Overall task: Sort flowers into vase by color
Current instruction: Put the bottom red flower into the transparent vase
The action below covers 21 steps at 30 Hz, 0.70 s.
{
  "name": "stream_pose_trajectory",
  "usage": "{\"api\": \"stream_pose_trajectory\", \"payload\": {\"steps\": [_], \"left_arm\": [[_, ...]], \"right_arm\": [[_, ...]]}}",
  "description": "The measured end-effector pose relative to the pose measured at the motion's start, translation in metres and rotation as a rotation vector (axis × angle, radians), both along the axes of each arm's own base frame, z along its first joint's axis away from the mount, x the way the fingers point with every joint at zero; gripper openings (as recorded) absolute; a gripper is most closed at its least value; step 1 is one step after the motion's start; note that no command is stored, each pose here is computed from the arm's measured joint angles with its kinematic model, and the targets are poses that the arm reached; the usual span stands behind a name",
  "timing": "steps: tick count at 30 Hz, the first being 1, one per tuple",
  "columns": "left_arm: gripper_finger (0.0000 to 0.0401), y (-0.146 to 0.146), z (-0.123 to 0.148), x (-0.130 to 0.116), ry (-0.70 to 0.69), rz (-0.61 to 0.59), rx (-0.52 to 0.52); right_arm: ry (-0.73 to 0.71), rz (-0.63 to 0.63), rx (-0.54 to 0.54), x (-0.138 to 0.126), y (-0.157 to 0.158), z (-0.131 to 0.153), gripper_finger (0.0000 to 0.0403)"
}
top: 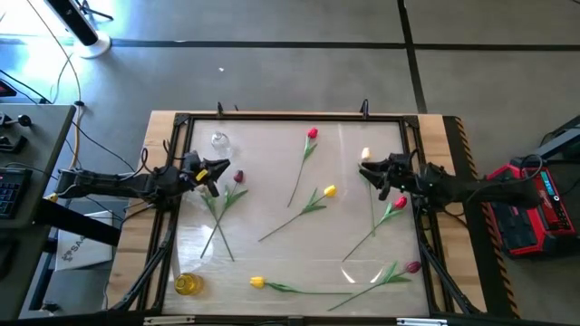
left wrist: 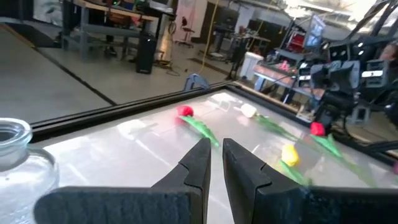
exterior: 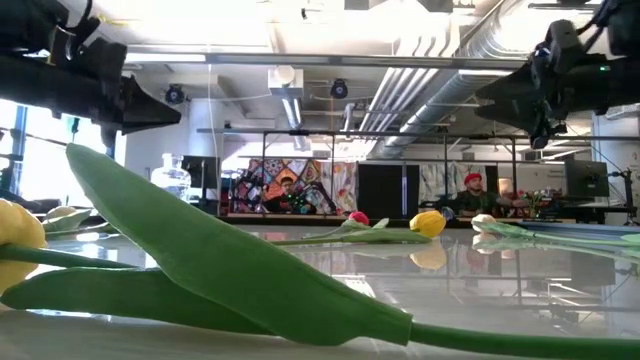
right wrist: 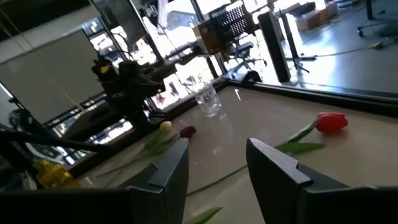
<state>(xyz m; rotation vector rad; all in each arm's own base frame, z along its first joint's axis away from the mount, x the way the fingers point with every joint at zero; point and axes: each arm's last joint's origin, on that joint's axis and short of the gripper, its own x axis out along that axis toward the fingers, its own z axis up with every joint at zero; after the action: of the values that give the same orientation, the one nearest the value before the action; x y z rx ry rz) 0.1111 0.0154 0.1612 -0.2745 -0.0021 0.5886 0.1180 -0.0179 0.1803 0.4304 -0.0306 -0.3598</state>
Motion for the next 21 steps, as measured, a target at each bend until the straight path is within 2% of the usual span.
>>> {"api": "stream_pose_trajectory", "payload": {"steps": [5, 11, 16, 21], "left_arm": [[0.0031, 0.0, -0.002, 0.002, 0.027, -0.007, 0.0], [0.0031, -0.004, -0.003, 0.004, 0.056, -0.13, 0.036], [0.0031, -0.006, 0.003, 0.004, 0.032, -0.163, 0.107], [0.0031, -0.008, 0.007, 0.005, 0.013, -0.18, 0.151]], "right_arm": [[0.099, -0.04, 0.008, 0.015, -0.007, 0.007, 0.0149], [0.22, -0.106, 0.04, 0.034, -0.017, 0.009, 0.0149], [0.288, -0.149, 0.14, 0.054, -0.025, 0.013, 0.0149], [0.382, -0.182, 0.191, 0.079, -0.034, 0.024, 0.0149]]}}
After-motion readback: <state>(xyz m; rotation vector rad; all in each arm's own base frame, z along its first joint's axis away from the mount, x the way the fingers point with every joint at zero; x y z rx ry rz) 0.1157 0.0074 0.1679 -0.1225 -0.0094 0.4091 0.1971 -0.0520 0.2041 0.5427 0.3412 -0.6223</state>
